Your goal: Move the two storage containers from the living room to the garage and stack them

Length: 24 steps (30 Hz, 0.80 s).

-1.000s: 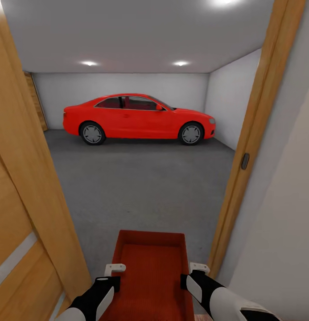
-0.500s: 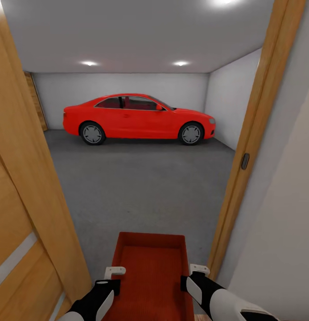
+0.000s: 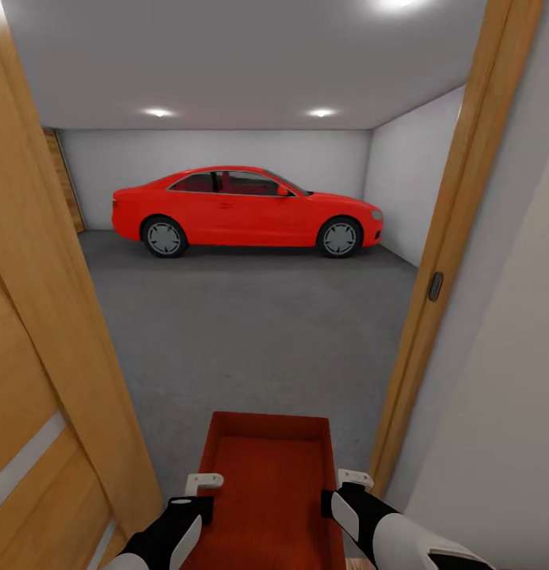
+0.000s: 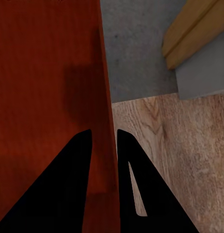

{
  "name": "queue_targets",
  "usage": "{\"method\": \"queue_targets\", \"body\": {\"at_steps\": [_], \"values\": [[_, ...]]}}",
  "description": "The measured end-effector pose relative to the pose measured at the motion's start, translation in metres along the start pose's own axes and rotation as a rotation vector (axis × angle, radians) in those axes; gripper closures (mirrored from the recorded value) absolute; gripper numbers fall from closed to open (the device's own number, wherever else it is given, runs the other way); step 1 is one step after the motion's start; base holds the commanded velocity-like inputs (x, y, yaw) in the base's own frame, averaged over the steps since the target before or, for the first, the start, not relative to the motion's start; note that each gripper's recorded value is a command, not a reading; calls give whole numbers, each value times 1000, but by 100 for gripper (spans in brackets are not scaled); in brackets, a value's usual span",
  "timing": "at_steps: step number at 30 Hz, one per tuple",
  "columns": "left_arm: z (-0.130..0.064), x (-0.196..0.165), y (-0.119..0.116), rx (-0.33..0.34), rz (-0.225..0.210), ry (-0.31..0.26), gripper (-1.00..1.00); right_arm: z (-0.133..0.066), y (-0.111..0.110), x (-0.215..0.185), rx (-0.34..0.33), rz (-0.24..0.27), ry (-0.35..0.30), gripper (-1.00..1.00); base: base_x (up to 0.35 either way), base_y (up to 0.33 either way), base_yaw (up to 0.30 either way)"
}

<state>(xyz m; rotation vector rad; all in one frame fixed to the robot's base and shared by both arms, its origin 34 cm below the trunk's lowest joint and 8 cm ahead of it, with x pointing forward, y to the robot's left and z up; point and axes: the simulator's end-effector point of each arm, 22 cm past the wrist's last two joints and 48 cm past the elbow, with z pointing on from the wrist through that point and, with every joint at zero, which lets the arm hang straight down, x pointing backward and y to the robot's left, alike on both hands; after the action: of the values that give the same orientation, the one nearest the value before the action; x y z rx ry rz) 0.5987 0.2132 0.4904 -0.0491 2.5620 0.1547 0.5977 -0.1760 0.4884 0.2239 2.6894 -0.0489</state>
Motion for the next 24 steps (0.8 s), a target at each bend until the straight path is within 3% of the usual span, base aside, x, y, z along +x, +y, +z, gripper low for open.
{"method": "queue_targets", "body": {"at_steps": [7,16,24], "values": [[0,0,-1,3,4,1,100,0,0,1,-1,-1,2,100,6,0,0],[0,1,-1,1,4,1,100,0,0,1,-1,0,2,100,206,-68,0],[0,0,-1,0,2,1,100,0,0,1,-1,-2,2,100,33,-8,0]]}}
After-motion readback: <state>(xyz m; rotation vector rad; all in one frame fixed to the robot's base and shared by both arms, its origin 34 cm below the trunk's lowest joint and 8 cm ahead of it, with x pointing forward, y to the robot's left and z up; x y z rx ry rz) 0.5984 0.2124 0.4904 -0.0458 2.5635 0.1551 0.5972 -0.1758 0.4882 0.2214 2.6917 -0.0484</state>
